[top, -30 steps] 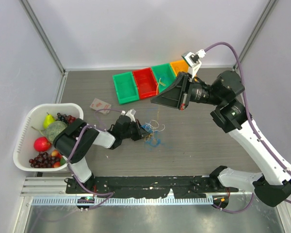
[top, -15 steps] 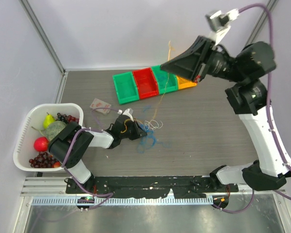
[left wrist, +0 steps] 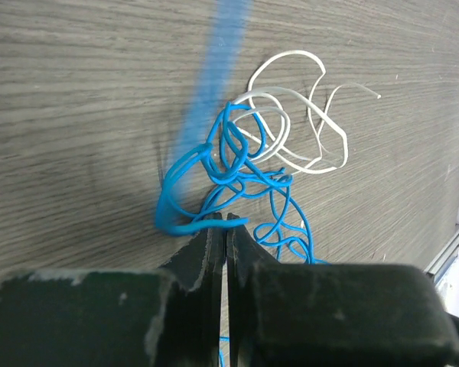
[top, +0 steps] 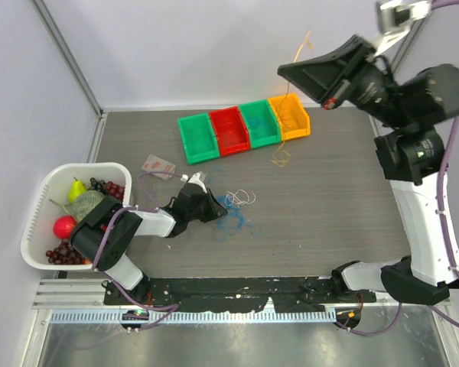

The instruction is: Untangle the cables

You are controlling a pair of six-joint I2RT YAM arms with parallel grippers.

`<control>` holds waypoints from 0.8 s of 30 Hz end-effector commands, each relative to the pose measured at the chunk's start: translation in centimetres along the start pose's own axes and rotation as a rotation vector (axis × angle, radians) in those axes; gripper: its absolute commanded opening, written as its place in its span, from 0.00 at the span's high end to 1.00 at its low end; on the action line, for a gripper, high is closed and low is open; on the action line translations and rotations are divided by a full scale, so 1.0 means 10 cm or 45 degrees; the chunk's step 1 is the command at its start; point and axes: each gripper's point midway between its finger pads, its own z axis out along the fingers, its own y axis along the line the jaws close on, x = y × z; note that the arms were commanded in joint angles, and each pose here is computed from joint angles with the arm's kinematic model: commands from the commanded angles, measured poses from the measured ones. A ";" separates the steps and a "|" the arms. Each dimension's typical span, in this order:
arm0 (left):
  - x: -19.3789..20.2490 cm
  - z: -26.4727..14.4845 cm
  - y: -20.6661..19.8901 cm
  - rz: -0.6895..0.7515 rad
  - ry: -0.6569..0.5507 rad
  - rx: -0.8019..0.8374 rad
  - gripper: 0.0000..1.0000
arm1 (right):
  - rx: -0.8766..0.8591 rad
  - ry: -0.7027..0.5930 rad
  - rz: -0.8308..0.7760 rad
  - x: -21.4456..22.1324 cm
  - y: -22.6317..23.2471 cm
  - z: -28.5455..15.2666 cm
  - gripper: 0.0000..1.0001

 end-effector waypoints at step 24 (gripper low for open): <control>0.19 -0.32 -0.18 0.148 0.057 0.206 0.45 | 2.047 1.026 0.188 3.65 -3.06 -3.33 0.46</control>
